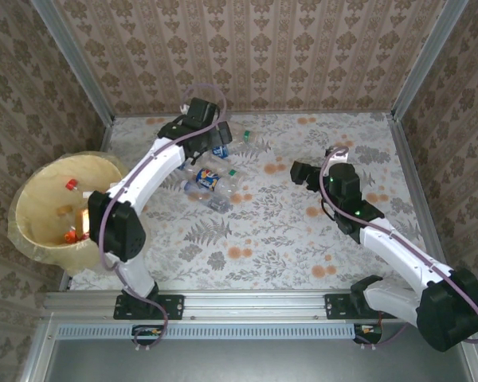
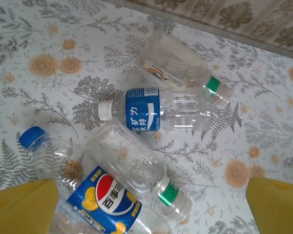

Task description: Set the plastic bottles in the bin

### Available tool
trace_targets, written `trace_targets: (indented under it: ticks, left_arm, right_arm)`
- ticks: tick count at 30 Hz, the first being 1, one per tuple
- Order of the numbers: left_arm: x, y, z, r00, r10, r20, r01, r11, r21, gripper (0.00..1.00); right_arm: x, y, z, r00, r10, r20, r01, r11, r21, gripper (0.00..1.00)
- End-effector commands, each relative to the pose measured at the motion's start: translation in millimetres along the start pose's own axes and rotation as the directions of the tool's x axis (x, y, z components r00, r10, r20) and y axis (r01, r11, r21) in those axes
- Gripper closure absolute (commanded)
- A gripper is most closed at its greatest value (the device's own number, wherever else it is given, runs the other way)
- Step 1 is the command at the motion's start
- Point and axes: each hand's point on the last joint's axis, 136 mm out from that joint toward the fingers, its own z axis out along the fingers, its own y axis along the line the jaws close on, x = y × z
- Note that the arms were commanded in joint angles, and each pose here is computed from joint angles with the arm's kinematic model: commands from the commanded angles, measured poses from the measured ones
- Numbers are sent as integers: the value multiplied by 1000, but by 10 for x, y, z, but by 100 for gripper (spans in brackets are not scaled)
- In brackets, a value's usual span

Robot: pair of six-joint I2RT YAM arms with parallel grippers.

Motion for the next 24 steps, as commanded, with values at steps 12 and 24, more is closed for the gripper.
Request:
trace_targets:
  ticks: [12, 24]
  left_arm:
    - [459, 217, 997, 960, -249, -127, 220, 954, -204, 0]
    - [685, -2, 1431, 965, -163, -204, 137, 981, -137, 14]
  right_arm:
    - [52, -18, -140, 997, -54, -50, 54, 999, -3, 0]
    - [61, -61, -247, 997, -57, -43, 57, 998, 7, 0]
